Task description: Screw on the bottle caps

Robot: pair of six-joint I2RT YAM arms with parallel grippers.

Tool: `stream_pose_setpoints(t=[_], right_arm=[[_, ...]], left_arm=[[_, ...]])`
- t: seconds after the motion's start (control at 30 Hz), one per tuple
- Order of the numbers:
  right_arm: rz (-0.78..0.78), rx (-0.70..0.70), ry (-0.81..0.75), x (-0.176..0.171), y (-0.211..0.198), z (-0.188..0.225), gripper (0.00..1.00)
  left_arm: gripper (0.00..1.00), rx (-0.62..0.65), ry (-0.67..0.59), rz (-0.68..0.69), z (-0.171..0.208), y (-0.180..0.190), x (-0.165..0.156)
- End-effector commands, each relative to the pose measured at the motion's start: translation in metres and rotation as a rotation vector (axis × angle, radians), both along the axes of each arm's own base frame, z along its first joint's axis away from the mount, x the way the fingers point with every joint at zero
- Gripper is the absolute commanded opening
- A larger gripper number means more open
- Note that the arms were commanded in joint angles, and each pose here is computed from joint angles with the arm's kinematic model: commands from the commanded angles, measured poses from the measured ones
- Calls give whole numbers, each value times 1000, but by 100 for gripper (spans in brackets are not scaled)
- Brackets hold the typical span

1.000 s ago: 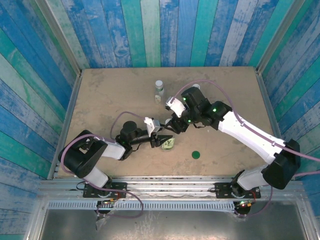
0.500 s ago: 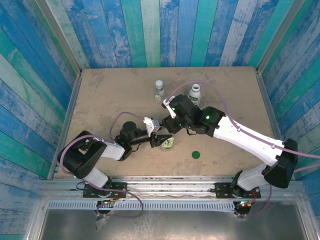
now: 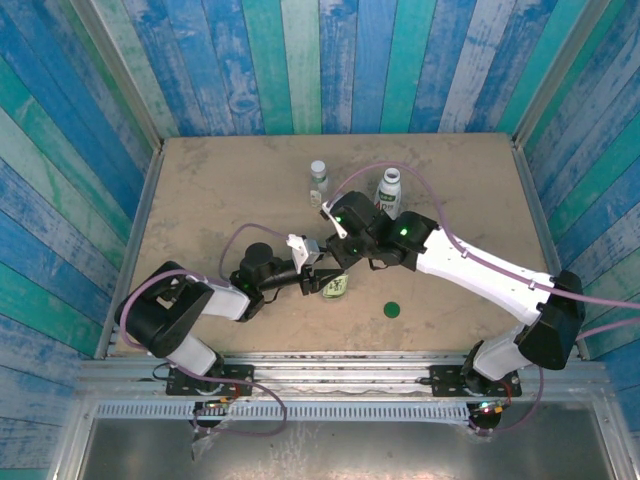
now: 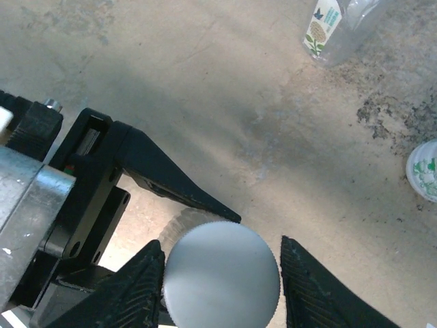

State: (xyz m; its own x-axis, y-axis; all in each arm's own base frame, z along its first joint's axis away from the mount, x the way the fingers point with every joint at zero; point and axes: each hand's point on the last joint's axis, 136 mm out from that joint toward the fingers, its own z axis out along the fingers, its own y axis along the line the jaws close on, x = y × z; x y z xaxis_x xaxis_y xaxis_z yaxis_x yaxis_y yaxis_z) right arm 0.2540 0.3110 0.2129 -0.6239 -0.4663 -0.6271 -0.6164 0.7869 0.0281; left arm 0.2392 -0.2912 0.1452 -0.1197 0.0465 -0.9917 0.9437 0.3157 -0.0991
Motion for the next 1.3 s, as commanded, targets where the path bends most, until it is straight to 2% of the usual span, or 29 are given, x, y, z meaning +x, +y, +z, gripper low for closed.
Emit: stream_pose_setpoints(t=[0.0,0.13,0.27,0.4,0.47,0.7,0.93,1.07,1.27], right_arm=[[21,-3,0,-1,1,5,42],[89,7,11,-3,0,6,39],[243,61,36,-8,3,10,38],[396,93,21,-10,2,19,41],[462,112,11,-10,1,22,39],[607,169,-3,-14,0,28,39],[662,148,-26,-14,-2,24,42],[607,180,1,-10,1,30,39],[554,180,-17,-8,-5,22,46]], left_arm=[[56,36,11,22,-8,6,-1],[55,32,10,15,-6,6,-3],[55,29,12,3,-5,5,-5],[56,29,10,-1,-5,6,-6],[56,31,6,-1,-5,6,-6],[55,32,12,-9,-7,4,-6],[56,31,1,-11,-5,5,-8],[56,29,-2,-10,-4,5,-7],[56,21,-3,-11,-3,5,-8]])
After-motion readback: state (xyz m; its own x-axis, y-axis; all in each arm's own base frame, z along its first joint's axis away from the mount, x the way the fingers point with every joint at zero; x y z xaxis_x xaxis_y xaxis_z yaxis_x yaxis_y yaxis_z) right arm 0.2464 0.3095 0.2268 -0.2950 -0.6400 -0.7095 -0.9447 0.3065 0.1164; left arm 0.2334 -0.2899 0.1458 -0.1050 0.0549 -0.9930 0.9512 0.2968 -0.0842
